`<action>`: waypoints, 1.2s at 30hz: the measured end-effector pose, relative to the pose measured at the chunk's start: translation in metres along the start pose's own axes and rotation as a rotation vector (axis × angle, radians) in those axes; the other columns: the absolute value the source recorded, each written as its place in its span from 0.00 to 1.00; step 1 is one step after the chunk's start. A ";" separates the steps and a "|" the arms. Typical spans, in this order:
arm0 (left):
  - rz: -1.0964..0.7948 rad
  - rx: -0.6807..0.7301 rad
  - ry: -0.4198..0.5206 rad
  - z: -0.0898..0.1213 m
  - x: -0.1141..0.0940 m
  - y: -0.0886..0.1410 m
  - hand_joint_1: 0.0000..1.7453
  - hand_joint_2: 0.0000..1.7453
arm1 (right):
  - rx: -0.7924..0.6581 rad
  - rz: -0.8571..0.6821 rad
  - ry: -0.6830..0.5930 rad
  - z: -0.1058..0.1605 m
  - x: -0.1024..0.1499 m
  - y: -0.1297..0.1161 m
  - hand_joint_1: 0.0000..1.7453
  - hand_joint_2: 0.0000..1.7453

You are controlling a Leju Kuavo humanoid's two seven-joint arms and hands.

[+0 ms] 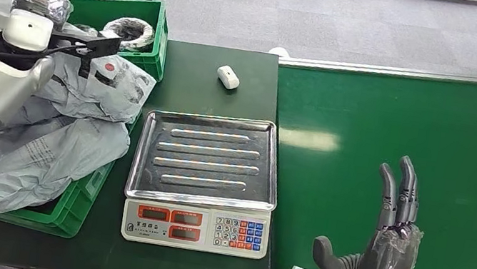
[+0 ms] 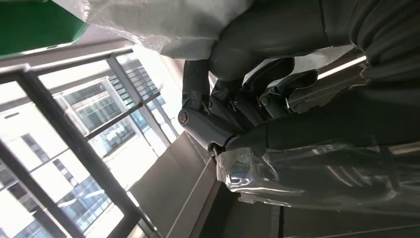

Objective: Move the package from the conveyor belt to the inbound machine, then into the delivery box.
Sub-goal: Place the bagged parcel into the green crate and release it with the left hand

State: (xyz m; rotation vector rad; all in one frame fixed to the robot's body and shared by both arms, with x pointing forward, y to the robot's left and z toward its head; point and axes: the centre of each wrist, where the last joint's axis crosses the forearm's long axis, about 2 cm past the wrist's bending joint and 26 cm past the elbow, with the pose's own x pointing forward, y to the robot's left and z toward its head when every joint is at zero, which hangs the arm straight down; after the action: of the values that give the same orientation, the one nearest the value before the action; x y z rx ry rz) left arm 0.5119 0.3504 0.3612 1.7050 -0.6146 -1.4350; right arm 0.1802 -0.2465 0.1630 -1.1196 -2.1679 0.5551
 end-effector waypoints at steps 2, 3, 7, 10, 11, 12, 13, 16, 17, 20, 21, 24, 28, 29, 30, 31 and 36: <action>-0.007 -0.037 0.055 -0.002 -0.006 -0.009 1.00 1.00 | -0.002 0.000 0.003 0.000 -0.001 -0.001 0.00 0.00; -0.009 -0.050 0.085 -0.002 -0.010 -0.013 1.00 1.00 | -0.002 0.000 0.005 0.000 -0.001 -0.001 0.00 0.00; -0.006 -0.067 0.220 -0.004 -0.025 -0.027 1.00 1.00 | -0.001 0.000 0.009 -0.001 -0.002 0.000 0.00 0.00; 0.007 -0.065 0.308 -0.006 -0.035 -0.035 1.00 1.00 | -0.004 -0.001 0.008 -0.004 -0.002 0.001 0.00 0.00; 0.010 -0.068 0.320 -0.006 -0.038 -0.038 1.00 1.00 | -0.005 -0.002 0.007 -0.005 -0.002 0.001 0.00 0.00; 0.011 -0.071 0.328 -0.006 -0.040 -0.040 0.96 1.00 | -0.005 -0.003 0.006 -0.005 -0.002 0.001 0.00 0.00; 0.012 -0.072 0.337 -0.006 -0.042 -0.042 0.72 1.00 | -0.006 -0.003 0.005 -0.006 -0.002 0.002 0.00 0.00; 0.021 -0.061 0.384 -0.006 -0.047 -0.047 0.01 1.00 | -0.006 -0.005 0.007 -0.006 -0.002 0.003 0.00 0.00; 0.026 -0.055 0.403 -0.006 -0.049 -0.049 0.00 1.00 | -0.006 -0.006 0.008 -0.006 -0.002 0.003 0.00 0.00; 0.056 -0.031 0.432 -0.006 -0.054 -0.055 0.00 0.75 | -0.007 -0.007 0.010 -0.006 -0.002 0.004 0.00 0.00; 0.077 -0.015 0.433 -0.005 -0.054 -0.058 0.00 0.50 | -0.008 -0.007 0.011 -0.006 -0.002 0.005 0.00 0.00; 0.225 0.083 0.391 -0.003 -0.049 -0.064 0.00 0.00 | -0.015 -0.003 0.017 -0.005 -0.002 0.005 0.00 0.00; 0.711 0.295 0.137 0.004 -0.025 -0.061 0.00 0.00 | -0.027 0.008 0.030 -0.002 -0.002 0.005 0.00 0.00; 0.822 0.345 0.078 0.007 -0.017 -0.060 0.00 0.00 | -0.029 0.010 0.031 -0.002 -0.002 0.005 0.00 0.00; 0.900 0.381 0.043 0.009 -0.010 -0.060 0.00 0.00 | -0.030 0.012 0.032 -0.001 -0.003 0.005 0.00 0.00; 0.950 0.400 0.027 0.012 -0.005 -0.060 0.00 0.00 | -0.030 0.012 0.032 -0.001 -0.003 0.005 0.00 0.00; 1.124 0.413 -0.020 0.019 0.010 -0.062 0.00 0.00 | -0.025 0.014 0.038 0.002 -0.002 0.004 0.00 0.00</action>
State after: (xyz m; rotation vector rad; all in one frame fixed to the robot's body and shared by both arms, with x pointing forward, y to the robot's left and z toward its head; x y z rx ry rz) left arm 0.4882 0.3719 0.3044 1.2139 -1.6257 -0.5196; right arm 0.1822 -0.2464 0.1580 -1.1501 -2.1416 0.5102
